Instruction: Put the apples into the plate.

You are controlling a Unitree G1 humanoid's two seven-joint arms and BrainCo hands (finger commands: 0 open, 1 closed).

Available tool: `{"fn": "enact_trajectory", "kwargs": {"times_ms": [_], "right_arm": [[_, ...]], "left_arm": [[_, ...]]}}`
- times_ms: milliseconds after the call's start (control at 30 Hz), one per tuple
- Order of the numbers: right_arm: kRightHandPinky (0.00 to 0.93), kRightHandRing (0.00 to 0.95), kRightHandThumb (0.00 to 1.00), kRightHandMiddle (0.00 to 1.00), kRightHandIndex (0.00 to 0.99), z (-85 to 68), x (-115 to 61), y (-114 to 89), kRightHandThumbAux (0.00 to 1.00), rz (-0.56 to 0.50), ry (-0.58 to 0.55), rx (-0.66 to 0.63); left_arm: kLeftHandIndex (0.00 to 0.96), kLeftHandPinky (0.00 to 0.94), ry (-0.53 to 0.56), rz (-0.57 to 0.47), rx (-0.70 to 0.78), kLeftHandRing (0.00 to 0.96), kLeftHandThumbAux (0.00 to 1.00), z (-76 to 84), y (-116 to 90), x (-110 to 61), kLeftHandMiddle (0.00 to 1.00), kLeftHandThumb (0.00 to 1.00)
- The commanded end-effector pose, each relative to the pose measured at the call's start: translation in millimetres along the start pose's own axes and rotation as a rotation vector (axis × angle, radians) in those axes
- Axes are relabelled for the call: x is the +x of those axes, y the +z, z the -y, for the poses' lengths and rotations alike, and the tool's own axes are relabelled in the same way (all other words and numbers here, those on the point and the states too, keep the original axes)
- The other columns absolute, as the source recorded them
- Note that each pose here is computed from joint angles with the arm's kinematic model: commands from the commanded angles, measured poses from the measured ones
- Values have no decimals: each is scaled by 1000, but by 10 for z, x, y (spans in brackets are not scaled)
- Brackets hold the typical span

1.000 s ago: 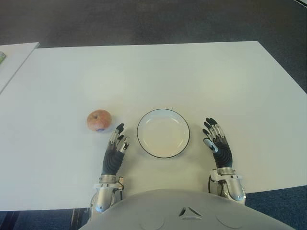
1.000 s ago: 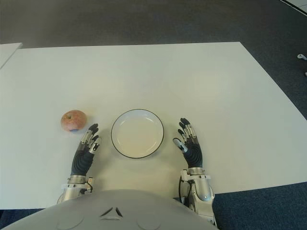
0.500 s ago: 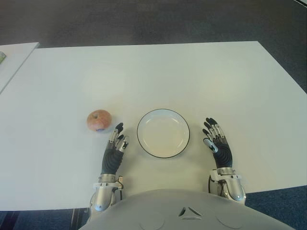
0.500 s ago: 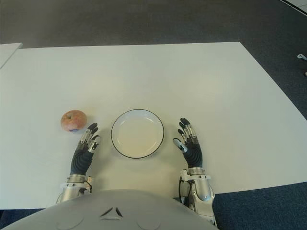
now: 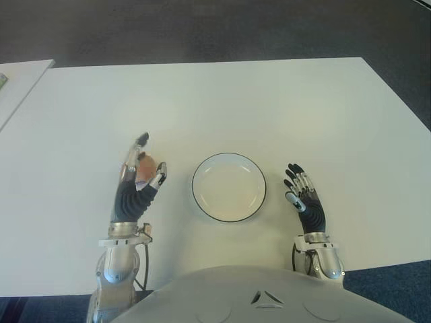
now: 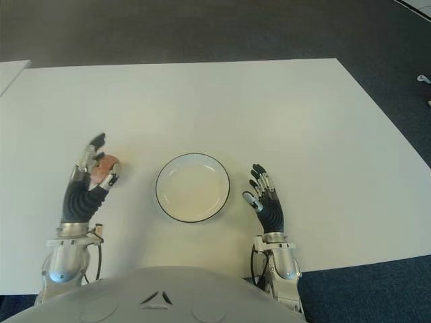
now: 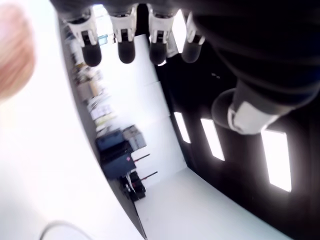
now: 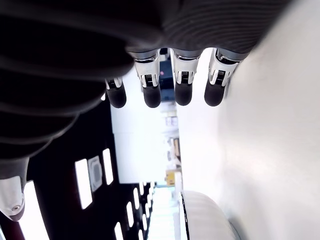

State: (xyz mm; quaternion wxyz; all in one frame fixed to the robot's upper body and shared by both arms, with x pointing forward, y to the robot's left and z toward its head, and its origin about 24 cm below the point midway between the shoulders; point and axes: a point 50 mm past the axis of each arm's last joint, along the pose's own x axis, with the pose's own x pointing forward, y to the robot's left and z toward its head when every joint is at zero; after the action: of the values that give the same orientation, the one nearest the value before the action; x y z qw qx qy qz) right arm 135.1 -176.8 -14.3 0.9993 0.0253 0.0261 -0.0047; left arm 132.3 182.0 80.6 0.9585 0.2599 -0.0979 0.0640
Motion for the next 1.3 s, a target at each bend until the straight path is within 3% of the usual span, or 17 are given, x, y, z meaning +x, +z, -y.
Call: {"fn": "enact_trajectory", "kwargs": {"times_ms": [33, 333, 600, 867, 1100, 1300], "right_arm": [[0, 0, 200, 0, 0, 17, -167, -344, 523, -211, -22, 39], [0, 0, 203, 0, 0, 16, -155, -360, 532, -213, -21, 40], [0, 0, 195, 0, 0, 30, -159, -369, 525, -212, -18, 40], [0, 0, 194, 0, 0, 45, -161, -373, 526, -212, -20, 41], [0, 0, 204, 0, 0, 56, -155, -374, 521, -216, -19, 49], [0, 0, 211, 0, 0, 71, -155, -370, 512, -213, -22, 51]], "left_arm": [[78, 55, 49, 220, 651, 51, 447, -136, 49, 126, 60, 288], [151, 7, -3, 289, 959, 16, 363, -351, 146, 353, 54, 321], [147, 0, -76, 294, 1163, 0, 326, -437, 178, 462, 30, 274], [108, 0, -137, 302, 1252, 0, 302, -473, 59, 625, 10, 247], [104, 0, -203, 306, 1315, 0, 277, -477, -62, 843, 14, 285], [99, 0, -265, 279, 1328, 0, 258, -482, -158, 913, 11, 295]]}}
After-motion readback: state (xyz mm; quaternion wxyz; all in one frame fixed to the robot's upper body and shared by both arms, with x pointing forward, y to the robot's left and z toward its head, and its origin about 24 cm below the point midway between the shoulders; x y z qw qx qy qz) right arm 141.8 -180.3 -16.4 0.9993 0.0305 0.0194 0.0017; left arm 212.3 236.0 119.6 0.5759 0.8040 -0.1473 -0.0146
